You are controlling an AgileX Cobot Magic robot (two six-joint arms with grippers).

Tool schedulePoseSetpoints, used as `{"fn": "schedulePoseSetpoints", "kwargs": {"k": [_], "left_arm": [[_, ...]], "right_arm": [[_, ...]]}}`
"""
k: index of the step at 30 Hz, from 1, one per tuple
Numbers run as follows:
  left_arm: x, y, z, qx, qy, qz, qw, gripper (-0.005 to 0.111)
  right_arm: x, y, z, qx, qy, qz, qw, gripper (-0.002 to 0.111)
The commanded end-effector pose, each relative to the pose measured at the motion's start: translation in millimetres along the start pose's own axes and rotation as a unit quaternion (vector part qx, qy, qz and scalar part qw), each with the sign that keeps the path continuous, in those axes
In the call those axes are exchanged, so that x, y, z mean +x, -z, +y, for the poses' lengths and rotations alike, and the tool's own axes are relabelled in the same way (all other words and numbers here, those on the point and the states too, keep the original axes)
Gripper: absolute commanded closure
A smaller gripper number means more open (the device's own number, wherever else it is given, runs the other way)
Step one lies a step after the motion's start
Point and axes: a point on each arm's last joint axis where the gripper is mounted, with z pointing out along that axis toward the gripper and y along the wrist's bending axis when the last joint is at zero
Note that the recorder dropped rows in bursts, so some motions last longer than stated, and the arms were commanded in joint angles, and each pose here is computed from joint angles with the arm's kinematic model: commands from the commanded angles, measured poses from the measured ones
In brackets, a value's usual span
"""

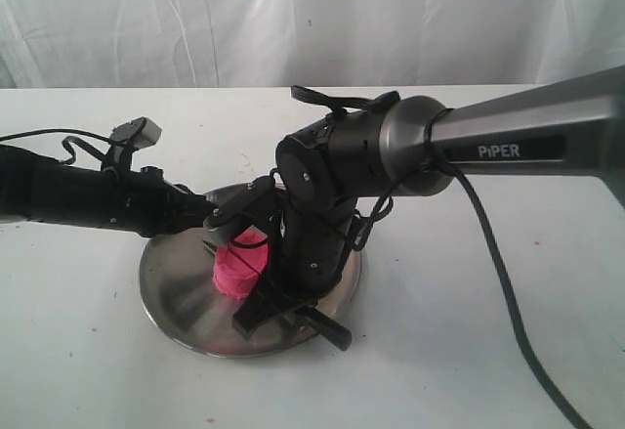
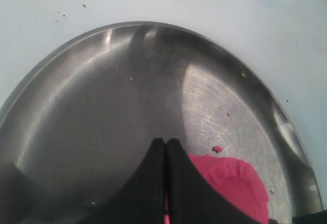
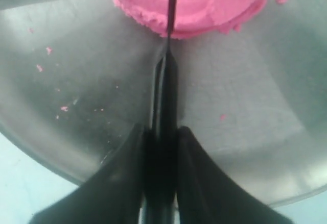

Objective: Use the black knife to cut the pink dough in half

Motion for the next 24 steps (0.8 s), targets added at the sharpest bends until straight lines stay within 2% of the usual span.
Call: {"fn": "schedulePoseSetpoints", "kwargs": {"k": [1,4,24], "left_arm": [[2.9,1.8,0.9,-0.015,0.007,0.026,1.0,0.107],[4.6,2.0,3.0,-0.027,0.012,0.035,0.999,0.107],[6.2,-1.8,4.6,-0.025,0.026,0.03,0.999,0.107]], "right_arm": [[-0.4,1.3,0.5,0.0,0.009,0.003,1.0,0.108],[-0.4,1.3,0.5,0.0,0.009,0.003,1.0,0.108],[-1.4,1.3,0.4,0.001,0.009,-0.002,1.0,0.108]]}}
